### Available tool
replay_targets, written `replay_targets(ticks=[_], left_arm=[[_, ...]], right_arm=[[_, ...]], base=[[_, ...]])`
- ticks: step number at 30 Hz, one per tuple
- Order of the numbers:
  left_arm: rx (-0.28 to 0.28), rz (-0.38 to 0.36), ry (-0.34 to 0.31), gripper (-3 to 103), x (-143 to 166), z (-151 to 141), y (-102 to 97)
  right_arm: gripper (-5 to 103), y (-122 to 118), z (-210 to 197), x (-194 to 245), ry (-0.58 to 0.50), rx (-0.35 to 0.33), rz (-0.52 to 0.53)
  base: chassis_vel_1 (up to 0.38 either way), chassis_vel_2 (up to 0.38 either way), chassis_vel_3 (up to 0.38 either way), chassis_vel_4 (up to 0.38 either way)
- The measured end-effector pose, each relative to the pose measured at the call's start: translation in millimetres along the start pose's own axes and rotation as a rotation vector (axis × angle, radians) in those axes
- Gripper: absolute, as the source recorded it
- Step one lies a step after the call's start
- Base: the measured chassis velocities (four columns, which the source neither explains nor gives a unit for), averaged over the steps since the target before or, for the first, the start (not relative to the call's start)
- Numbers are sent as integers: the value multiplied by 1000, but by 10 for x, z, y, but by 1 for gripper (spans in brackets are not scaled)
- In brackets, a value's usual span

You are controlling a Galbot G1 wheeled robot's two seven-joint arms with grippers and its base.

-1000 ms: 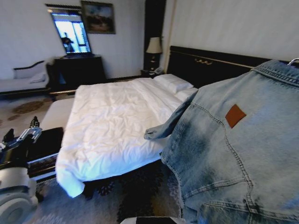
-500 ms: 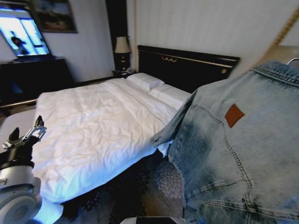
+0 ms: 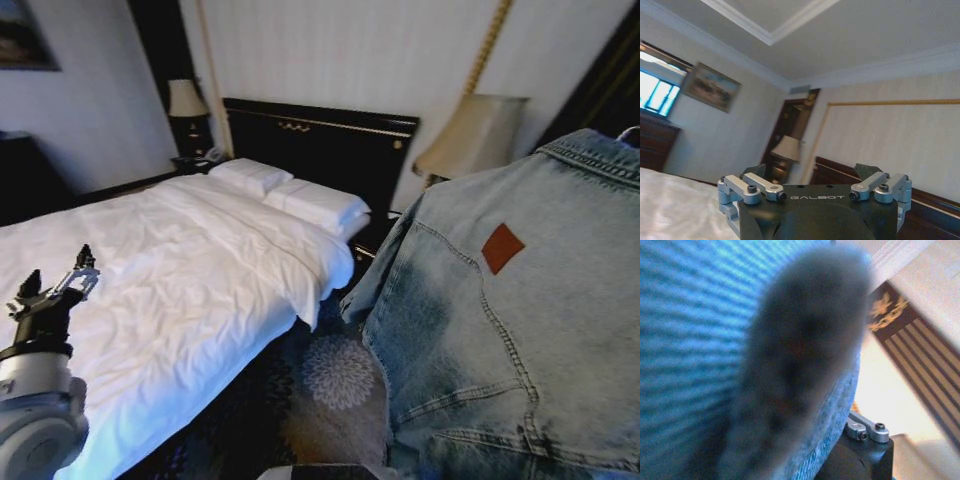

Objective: Pick up the clothes from the bed and hang them on the clothes hanger.

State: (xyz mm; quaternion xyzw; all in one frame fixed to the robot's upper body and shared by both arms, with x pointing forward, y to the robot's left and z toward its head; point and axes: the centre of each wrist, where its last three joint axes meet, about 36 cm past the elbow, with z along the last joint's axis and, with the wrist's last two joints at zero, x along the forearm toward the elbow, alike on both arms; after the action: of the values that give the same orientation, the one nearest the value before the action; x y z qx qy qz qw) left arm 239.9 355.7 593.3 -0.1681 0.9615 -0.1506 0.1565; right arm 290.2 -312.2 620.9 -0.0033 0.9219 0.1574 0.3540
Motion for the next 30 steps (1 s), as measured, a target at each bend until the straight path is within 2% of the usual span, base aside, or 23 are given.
replay_targets(ticks=[16, 30], left_arm=[[3, 2, 0, 100, 0, -3, 2], [22, 13, -2, 100, -13, 48, -56]], right_arm=[[14, -15, 27, 63, 7, 13, 21], [14, 19, 45, 40, -10, 30, -18]], base=[[-123, -127, -127, -125], [-126, -125, -126, -130]])
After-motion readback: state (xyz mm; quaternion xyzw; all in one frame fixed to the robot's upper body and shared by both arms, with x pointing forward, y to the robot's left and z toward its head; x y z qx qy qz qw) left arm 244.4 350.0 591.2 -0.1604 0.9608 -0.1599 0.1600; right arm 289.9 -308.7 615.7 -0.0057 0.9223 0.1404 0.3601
